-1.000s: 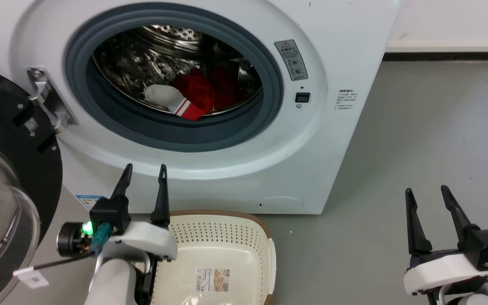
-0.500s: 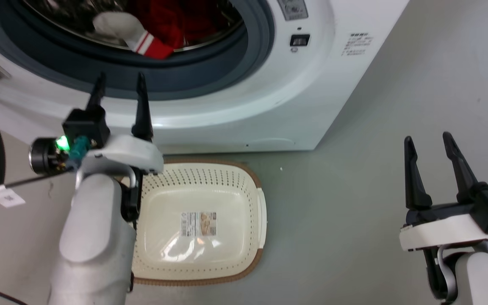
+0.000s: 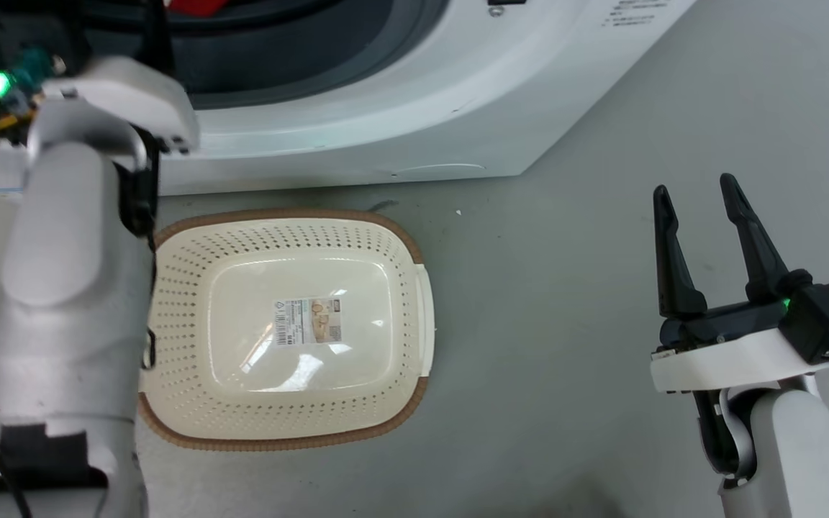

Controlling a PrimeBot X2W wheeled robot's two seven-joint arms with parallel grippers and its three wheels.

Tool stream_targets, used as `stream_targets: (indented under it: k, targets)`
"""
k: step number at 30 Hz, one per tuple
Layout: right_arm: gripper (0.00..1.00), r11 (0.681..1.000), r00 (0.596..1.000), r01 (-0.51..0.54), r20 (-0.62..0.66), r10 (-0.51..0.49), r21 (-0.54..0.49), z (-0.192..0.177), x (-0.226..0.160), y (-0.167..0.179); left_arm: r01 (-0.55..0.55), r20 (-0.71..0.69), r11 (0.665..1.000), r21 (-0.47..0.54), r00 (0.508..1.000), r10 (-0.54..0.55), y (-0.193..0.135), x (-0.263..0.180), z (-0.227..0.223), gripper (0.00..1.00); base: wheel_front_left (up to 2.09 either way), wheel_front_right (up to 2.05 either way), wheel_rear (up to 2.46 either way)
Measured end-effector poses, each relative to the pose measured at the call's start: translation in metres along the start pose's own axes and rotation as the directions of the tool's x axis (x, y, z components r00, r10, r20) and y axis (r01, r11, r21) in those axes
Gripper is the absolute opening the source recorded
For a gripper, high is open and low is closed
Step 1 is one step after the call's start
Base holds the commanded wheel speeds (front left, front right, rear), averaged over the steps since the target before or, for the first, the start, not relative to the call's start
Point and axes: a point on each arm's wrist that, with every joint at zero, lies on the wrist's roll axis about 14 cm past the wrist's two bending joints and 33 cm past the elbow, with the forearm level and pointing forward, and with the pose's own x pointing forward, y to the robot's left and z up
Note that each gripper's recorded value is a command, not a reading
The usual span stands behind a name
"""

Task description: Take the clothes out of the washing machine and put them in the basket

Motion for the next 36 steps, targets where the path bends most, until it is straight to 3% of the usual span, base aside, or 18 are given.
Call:
stream_targets:
  k: [16, 23, 28, 33, 36]
  targets:
    - [1.0, 0.999, 0.999, 0.029, -0.038, -0.028, 0.029, -0.014, -0.001, -0.012, 0.098, -0.247, 0.99, 0.106, 0.967, -0.069, -0.015, 0.085, -0.01, 1.0, 0.0, 0.0, 0.0]
    - [1.0, 0.998, 0.998, 0.042, -0.057, -0.04, 0.043, -0.021, -0.002, -0.017, 0.109, -0.418, 0.983, 0.146, 0.908, -0.039, -0.013, 0.095, -0.044, 1.0, 0.0, 0.0, 0.0]
    - [1.0, 0.998, 0.996, 0.052, -0.072, -0.049, 0.047, -0.026, -0.002, -0.02, 0.107, -0.552, 0.982, 0.155, 0.834, -0.003, -0.009, 0.09, -0.076, 1.0, 0.0, 0.0, 0.0]
    - [1.0, 0.997, 0.997, 0.048, -0.066, -0.045, 0.052, -0.026, 0.001, -0.02, 0.08, -0.611, 0.982, 0.169, 0.79, 0.041, -0.001, 0.089, -0.084, 0.0, 0.0, 0.0, 0.0]
    - [1.0, 0.997, 0.997, 0.046, -0.066, -0.042, 0.054, -0.026, 0.001, -0.019, 0.073, -0.619, 0.984, 0.163, 0.784, 0.044, -0.001, 0.089, -0.085, 0.0, 0.0, 0.0, 0.0]
